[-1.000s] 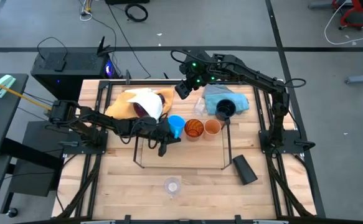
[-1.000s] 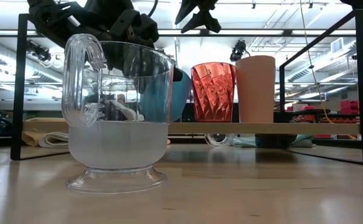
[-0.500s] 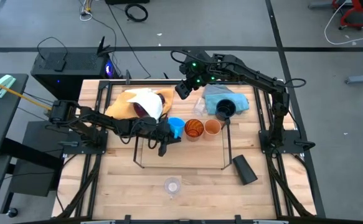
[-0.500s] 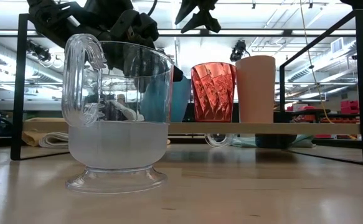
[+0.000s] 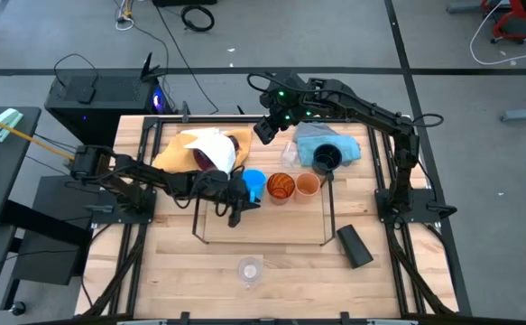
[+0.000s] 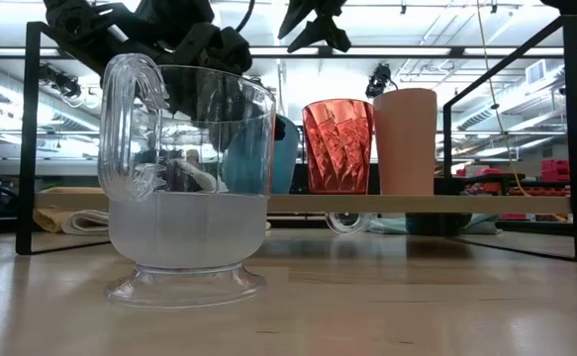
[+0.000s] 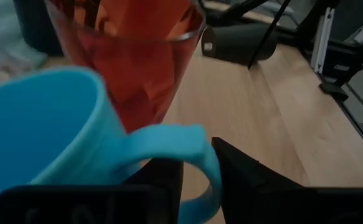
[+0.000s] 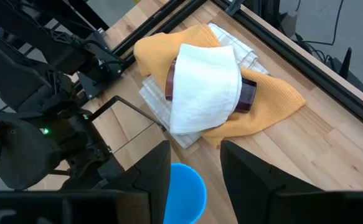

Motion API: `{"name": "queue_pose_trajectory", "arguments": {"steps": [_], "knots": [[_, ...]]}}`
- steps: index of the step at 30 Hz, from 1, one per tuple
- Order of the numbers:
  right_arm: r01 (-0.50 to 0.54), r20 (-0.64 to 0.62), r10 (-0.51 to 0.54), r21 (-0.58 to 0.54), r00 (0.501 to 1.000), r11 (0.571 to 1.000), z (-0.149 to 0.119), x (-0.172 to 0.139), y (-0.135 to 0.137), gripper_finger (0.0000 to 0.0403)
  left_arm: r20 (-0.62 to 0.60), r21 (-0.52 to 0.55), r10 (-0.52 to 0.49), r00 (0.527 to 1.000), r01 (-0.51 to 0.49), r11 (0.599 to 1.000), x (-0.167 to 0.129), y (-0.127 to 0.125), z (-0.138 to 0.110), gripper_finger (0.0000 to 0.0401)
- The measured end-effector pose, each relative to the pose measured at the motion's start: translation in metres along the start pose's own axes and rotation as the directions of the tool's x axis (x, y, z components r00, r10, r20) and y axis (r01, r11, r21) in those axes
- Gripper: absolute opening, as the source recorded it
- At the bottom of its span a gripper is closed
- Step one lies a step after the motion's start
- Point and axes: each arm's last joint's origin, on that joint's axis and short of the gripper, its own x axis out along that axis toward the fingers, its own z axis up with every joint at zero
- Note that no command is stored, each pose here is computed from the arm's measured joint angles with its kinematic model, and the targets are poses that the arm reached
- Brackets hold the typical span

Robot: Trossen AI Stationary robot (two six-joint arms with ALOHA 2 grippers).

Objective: Stack small to large cups/mugs on shelf
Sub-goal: Put the blue mug on the shelf

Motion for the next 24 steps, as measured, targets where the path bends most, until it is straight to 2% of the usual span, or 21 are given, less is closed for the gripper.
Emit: {"name": "queue_pose_trajectory", "arguments": {"steps": [7,24], "knots": [[0.0,0.0,0.0,0.0,1.0,1.0,0.0,0.0,0.0,0.0146,-0.027,-0.028,0.024,0.999,-0.025,0.999,0.0,-0.003,-0.004,0.0101],[0.0,0.001,0.0,0.0,1.0,1.0,0.0,0.0,0.0,0.0146,-0.039,-0.061,-0.016,0.999,0.014,0.998,0.001,-0.016,-0.008,0.0105]]}}
